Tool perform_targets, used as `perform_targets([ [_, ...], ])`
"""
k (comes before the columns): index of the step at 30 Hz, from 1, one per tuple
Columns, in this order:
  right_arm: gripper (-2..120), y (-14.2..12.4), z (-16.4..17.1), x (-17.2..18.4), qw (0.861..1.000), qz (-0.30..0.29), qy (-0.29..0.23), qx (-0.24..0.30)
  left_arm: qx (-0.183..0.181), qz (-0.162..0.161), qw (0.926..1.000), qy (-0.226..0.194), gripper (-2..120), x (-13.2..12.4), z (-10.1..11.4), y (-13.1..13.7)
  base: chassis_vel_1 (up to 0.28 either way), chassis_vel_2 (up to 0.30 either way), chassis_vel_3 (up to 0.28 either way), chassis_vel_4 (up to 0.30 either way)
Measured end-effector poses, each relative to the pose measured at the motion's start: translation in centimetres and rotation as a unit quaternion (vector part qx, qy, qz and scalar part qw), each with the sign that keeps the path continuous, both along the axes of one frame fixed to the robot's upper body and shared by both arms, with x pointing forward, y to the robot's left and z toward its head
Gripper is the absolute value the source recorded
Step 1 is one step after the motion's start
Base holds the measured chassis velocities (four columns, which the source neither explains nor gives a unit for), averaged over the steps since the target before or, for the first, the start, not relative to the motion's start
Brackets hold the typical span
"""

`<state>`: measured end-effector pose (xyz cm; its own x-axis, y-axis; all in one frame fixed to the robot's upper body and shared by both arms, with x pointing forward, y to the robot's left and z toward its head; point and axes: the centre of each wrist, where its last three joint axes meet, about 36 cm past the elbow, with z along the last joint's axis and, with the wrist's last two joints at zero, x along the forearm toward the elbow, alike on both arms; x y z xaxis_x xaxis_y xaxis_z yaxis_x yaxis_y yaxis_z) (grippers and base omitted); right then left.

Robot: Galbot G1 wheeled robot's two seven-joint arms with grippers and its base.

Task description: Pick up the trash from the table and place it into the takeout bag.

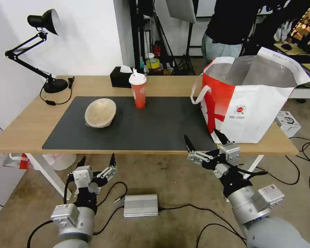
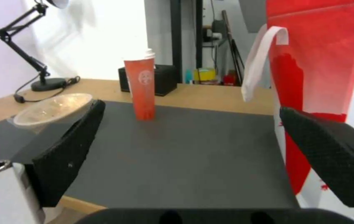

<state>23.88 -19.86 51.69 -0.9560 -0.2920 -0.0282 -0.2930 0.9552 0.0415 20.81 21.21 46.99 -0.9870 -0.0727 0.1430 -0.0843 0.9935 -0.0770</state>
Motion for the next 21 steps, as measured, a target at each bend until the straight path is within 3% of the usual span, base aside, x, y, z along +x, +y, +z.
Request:
perform_targets([
  [21,100,1.4,-1.8,-0.6,0.999,-0.048,-0.009,0.011,0.0,0.0,1.0,-0.001,99,0.0,0.1,-0.1,0.0,0.0,0.0,0.0],
])
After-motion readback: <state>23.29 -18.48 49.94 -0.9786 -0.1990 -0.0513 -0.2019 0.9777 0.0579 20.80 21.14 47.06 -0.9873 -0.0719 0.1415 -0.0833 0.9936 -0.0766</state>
